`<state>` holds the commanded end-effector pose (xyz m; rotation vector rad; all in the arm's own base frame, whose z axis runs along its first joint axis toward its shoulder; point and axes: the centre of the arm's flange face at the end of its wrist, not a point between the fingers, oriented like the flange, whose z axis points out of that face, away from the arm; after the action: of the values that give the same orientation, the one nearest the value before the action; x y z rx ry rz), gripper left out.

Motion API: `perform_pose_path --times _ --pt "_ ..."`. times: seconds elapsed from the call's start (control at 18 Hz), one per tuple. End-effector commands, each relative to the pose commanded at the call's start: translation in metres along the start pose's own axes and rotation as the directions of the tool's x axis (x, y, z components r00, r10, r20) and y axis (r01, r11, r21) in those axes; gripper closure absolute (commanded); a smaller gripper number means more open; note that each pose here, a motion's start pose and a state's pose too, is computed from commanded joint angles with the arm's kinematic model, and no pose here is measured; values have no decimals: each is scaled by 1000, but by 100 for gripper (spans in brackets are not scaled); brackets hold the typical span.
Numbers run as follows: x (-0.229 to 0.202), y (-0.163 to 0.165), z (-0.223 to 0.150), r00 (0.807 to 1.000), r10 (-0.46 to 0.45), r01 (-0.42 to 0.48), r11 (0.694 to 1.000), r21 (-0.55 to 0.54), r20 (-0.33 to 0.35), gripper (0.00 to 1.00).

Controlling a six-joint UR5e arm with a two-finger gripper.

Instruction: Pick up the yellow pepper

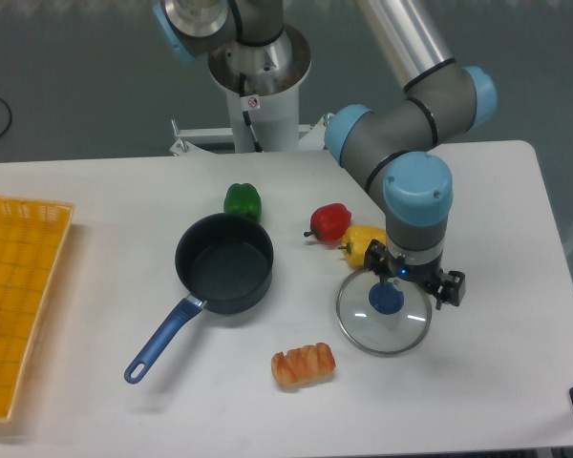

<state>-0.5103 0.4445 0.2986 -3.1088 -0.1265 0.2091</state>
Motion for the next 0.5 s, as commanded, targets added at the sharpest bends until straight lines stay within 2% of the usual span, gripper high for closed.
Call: perform_pose_path --times 0.22,0.44,0.5 --pt "0 -3 0 1000 -19 19 1000 12 10 0" --pt "3 -6 6 994 -108 108 994 10 4 0" --pt "9 -8 9 995 -103 103 995 4 -1 0"
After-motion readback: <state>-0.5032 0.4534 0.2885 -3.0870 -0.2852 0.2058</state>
